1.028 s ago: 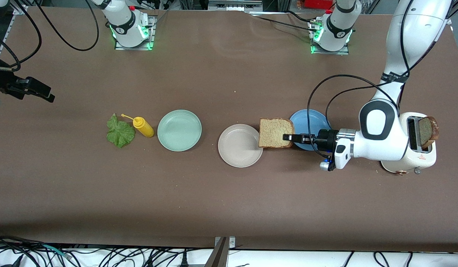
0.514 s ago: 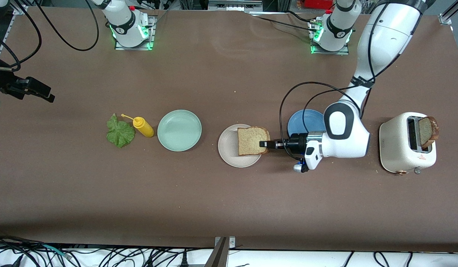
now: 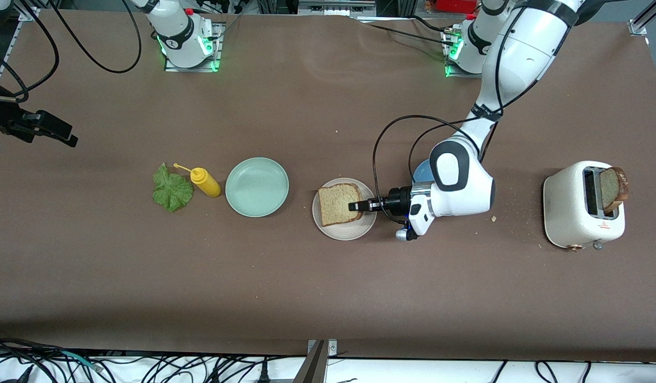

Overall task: Make sandwich in beige plate with both arms
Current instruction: 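Carry the bread slice onto the beige plate with the left gripper, then release the bread and draw the left gripper back toward the toaster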

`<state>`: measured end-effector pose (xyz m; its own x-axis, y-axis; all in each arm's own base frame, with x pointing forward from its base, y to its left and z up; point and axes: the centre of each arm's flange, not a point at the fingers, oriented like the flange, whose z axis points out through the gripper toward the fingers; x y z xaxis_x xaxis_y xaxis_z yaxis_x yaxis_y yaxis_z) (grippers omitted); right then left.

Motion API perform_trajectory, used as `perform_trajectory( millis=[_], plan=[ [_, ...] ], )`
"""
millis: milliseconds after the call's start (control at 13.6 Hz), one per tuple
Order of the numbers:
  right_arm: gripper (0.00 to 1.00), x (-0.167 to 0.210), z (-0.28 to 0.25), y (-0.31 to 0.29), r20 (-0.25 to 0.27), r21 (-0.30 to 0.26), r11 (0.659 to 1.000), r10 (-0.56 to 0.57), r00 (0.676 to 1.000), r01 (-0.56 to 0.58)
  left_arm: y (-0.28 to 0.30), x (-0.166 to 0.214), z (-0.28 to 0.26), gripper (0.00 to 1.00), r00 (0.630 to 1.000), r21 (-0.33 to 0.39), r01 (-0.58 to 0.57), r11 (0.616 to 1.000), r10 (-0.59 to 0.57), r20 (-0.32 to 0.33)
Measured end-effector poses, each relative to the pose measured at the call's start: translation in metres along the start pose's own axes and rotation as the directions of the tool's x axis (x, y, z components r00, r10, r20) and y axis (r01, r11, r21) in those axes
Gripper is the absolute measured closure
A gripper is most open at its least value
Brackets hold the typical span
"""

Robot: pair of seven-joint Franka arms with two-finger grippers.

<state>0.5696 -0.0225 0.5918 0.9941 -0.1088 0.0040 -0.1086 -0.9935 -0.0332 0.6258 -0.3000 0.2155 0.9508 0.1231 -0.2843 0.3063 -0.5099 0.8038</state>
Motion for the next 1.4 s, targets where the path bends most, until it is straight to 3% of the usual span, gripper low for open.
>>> perform_trajectory(
  millis=[514, 588, 808, 1175, 1249, 1396],
  plan=[
    [0.00, 0.000, 0.000, 0.000, 0.000, 0.000, 1.000, 0.000, 1.000, 0.000, -0.023, -0.004, 0.008, 0.92, 0.997, 0.021, -0.072, 0.997, 0.072, 0.018],
    [0.00, 0.000, 0.000, 0.000, 0.000, 0.000, 1.000, 0.000, 1.000, 0.000, -0.024, -0.003, 0.008, 0.88, 0.995, 0.021, -0.102, 0.995, 0.101, 0.017],
    [0.00, 0.000, 0.000, 0.000, 0.000, 0.000, 1.000, 0.000, 1.000, 0.000, -0.027, -0.001, 0.004, 0.58, 0.984, 0.023, -0.179, 0.984, 0.179, 0.012],
    [0.00, 0.000, 0.000, 0.000, 0.000, 0.000, 1.000, 0.000, 1.000, 0.000, -0.034, 0.009, -0.010, 0.06, 0.983, 0.033, -0.184, 0.982, 0.184, -0.014],
    [0.00, 0.000, 0.000, 0.000, -0.001, 0.000, 1.000, 0.000, 1.000, 0.000, -0.036, 0.012, -0.016, 0.00, 0.983, 0.034, -0.181, 0.983, 0.182, -0.023],
    [0.00, 0.001, -0.001, 0.000, -0.006, 0.000, 1.000, 0.000, 1.000, 0.000, -0.037, 0.018, -0.028, 0.00, 0.983, 0.038, -0.179, 0.983, 0.181, -0.044]
  ],
)
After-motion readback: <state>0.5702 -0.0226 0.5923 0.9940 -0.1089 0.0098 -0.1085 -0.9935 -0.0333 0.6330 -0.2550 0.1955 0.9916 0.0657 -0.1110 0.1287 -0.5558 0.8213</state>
